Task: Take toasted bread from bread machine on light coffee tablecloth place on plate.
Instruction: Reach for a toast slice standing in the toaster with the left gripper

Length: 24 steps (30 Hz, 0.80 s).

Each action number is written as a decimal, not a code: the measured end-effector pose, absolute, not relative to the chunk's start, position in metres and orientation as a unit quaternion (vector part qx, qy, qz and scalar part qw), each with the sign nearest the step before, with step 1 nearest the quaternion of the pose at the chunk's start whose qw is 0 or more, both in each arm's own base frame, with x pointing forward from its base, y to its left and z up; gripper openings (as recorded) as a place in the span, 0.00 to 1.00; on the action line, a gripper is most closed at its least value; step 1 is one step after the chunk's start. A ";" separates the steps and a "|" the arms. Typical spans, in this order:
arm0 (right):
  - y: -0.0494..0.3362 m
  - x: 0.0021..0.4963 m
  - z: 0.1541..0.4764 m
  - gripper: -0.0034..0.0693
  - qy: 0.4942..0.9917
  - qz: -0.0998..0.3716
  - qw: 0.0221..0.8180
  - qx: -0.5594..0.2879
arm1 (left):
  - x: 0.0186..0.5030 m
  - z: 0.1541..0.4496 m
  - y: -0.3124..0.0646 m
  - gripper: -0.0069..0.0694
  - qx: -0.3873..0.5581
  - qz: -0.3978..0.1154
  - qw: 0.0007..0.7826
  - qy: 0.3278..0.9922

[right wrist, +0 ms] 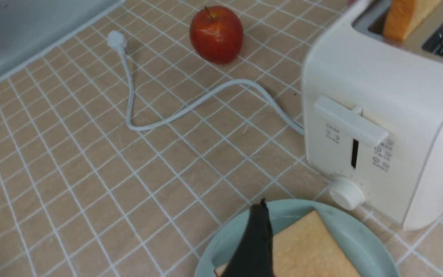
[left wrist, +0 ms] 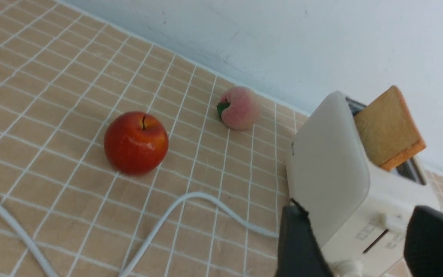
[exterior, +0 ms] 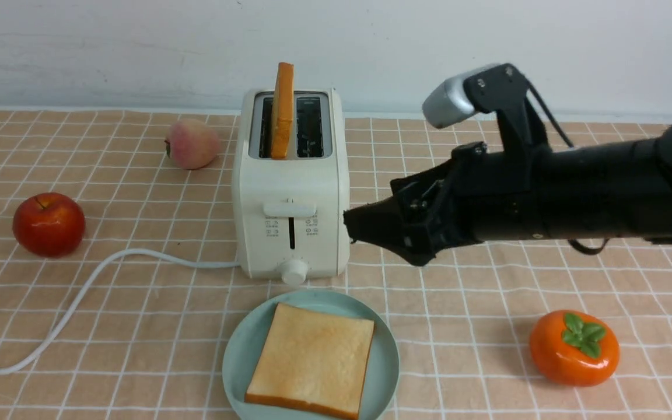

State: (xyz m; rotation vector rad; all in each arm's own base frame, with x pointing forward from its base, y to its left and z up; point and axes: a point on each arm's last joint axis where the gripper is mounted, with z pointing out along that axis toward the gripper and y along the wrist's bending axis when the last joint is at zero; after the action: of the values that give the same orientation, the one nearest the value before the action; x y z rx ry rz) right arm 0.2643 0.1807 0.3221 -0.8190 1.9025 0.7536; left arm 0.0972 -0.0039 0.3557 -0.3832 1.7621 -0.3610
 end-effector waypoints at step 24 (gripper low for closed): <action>0.098 0.163 0.372 0.37 0.897 0.160 0.337 -0.236 | 0.371 0.442 -0.180 0.72 -0.027 -0.079 0.391 0.917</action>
State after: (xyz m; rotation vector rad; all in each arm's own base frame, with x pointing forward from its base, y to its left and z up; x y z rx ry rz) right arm 0.1635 0.0985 0.3722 -0.6156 2.3396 0.4179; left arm 0.3712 -0.1796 0.4416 -0.0683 2.3288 -0.1996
